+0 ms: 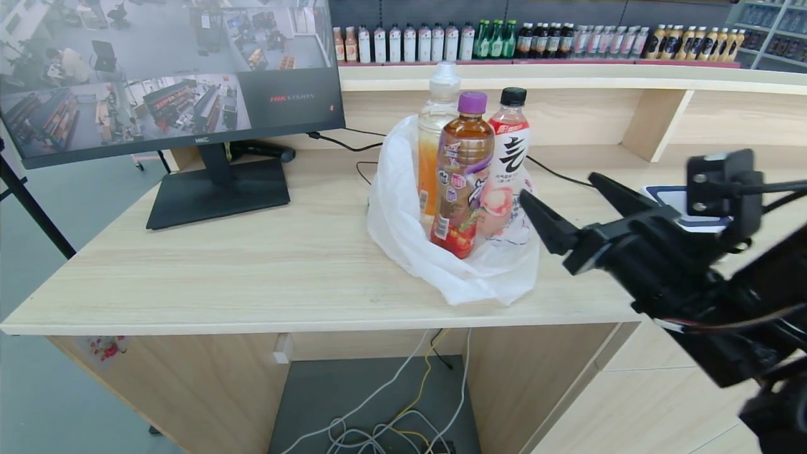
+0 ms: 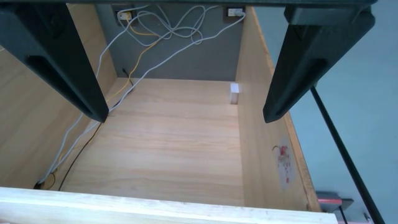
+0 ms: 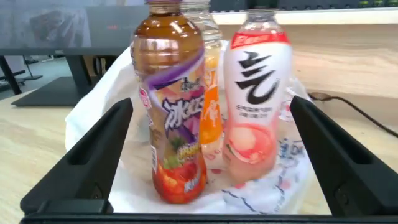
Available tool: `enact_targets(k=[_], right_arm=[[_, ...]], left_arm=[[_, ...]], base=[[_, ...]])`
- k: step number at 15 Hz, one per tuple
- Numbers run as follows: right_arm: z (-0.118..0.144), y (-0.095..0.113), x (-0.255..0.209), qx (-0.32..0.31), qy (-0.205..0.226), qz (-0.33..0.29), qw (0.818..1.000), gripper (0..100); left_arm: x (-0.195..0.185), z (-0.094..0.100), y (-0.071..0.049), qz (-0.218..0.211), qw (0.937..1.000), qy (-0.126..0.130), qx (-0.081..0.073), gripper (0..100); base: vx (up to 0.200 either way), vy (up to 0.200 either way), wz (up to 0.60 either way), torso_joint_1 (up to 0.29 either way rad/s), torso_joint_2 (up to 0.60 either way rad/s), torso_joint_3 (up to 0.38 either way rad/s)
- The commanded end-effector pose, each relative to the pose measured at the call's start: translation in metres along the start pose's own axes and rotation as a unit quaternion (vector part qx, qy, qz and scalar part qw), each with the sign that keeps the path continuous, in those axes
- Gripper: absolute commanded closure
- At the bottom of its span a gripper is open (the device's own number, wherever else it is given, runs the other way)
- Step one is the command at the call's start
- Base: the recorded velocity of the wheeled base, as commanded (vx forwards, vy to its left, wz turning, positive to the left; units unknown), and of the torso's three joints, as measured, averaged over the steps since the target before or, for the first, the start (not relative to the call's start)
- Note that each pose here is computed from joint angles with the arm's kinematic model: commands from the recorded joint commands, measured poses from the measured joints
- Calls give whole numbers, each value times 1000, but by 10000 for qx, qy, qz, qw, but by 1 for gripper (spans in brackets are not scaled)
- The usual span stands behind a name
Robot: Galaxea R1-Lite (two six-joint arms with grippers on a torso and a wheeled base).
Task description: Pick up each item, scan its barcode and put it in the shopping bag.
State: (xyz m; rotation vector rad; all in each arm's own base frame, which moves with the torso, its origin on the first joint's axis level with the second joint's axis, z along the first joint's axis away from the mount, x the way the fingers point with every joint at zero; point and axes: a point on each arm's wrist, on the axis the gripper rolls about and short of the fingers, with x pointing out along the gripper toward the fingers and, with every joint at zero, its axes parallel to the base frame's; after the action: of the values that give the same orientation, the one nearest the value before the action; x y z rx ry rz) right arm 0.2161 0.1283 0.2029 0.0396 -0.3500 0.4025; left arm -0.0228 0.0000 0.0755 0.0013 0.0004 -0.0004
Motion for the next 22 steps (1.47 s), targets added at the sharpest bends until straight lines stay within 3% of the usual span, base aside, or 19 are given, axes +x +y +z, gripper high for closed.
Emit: enact_targets(k=[1,2,5,7,10,12,14,15,18,22], right_arm=[[21,-32,-103,-249,87,-513,9983,0],[20,-33,-135,-343,193,-551,9977,0],[31,-35,-155,-356,130,-853,9956,0],[25,-35,-176,-576,675,-772,9931,0],[-4,-34,-253,-1092,1929,-357,9745,0],[-17,-34,-291,-1435,2154,90,9659,0],[-14,-33,-291,-1380,2295,142,9634,0],[-15,-34,-290,-1196,2351,34,9646,0],[-15,-30,-289,-978,2608,-1761,9442,0],[-18,-27,-292,-809,2323,-1754,9533,0]], left_arm=[[0,0,0,2,10000,-2,1,0],[0,0,0,-6,10000,-2,17,0],[0,0,0,-6,10000,-2,9,0],[0,0,0,-6,10000,-2,9,0],[0,0,0,-6,10000,-2,9,0],[0,0,0,-6,10000,-2,9,0],[0,0,0,2,10000,-2,1,0],[0,0,0,2,10000,-2,1,0],[0,0,0,2,10000,-2,1,0],[0,0,0,-6,10000,-2,-6,0]], base=[[0,0,0,0,0,0],[0,0,0,0,0,0],[0,0,0,0,0,0],[0,0,0,0,0,0],[0,0,0,0,0,0],[0,0,0,0,0,0],[0,0,0,0,0,0],[0,0,0,0,0,0],[0,0,0,0,0,0],[0,0,0,0,0,0]])
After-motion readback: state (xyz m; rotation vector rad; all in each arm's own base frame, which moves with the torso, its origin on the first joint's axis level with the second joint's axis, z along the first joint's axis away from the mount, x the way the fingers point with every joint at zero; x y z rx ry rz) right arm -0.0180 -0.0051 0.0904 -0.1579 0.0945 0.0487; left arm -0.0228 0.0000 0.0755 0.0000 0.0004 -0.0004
